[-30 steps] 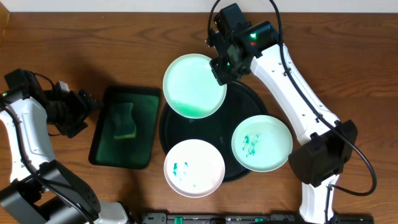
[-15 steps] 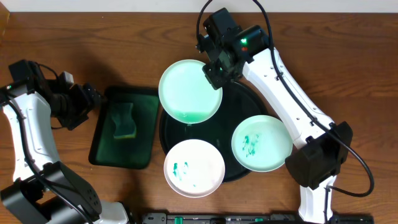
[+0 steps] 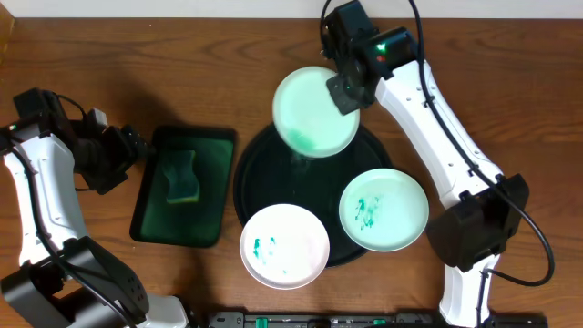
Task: Clean dirty plates on tray and stack at the side
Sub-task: 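Lift the top plate by its rim with the right gripper, then carry the plate right and set it on the table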
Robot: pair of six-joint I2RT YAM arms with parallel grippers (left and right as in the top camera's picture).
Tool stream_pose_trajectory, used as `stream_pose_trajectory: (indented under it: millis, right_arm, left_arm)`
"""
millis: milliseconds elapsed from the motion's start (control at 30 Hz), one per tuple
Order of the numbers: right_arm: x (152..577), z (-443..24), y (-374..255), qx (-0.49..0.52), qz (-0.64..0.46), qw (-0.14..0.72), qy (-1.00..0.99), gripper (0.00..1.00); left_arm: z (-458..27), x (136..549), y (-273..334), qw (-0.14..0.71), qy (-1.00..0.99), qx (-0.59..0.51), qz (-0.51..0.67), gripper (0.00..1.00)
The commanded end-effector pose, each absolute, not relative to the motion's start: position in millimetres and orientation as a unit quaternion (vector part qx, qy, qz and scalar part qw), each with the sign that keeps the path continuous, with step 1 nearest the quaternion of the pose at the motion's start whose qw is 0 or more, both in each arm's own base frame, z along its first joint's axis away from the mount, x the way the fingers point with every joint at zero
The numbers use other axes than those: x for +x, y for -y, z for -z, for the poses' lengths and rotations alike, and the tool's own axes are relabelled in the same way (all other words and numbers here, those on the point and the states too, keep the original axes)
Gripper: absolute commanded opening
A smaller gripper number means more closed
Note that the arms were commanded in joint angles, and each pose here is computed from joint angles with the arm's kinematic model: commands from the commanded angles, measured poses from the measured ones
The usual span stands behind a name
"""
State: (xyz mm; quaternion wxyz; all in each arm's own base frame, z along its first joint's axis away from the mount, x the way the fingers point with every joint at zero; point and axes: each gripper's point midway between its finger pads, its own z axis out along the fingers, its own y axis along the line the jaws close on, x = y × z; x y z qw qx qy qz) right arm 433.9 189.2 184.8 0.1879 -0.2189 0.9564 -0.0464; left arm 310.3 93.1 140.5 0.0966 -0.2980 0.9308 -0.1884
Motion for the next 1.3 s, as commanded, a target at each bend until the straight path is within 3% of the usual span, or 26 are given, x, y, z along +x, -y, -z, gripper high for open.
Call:
stream_pose_trajectory:
  millis: [0,333,667,1267]
  right_arm:
    - [446,-205,-181,-0.237,0.111,0.228,-0.938,0.01]
    - [440,-231,-196,-0.3,0.262,0.265,-0.878,0.01]
    - [424,-272,-206,-0.3,0.408,0.305,-0.807,0.01]
    - [390,-290,-251,-0.339,0.446,0.34,-0.755,0.01]
  left_arm:
    - [-149,314,-88,0.106,-0.935,-0.287,0.181,0.83]
    - [-146,316,-77,0.096,-0.946,-0.266,0.159,0.83]
    - [-146,316,-77,0.096,-0.946,-0.266,0.159,0.84]
    - [-146,317,-78,0.098,-0.943,-0.275,0.16,0.84]
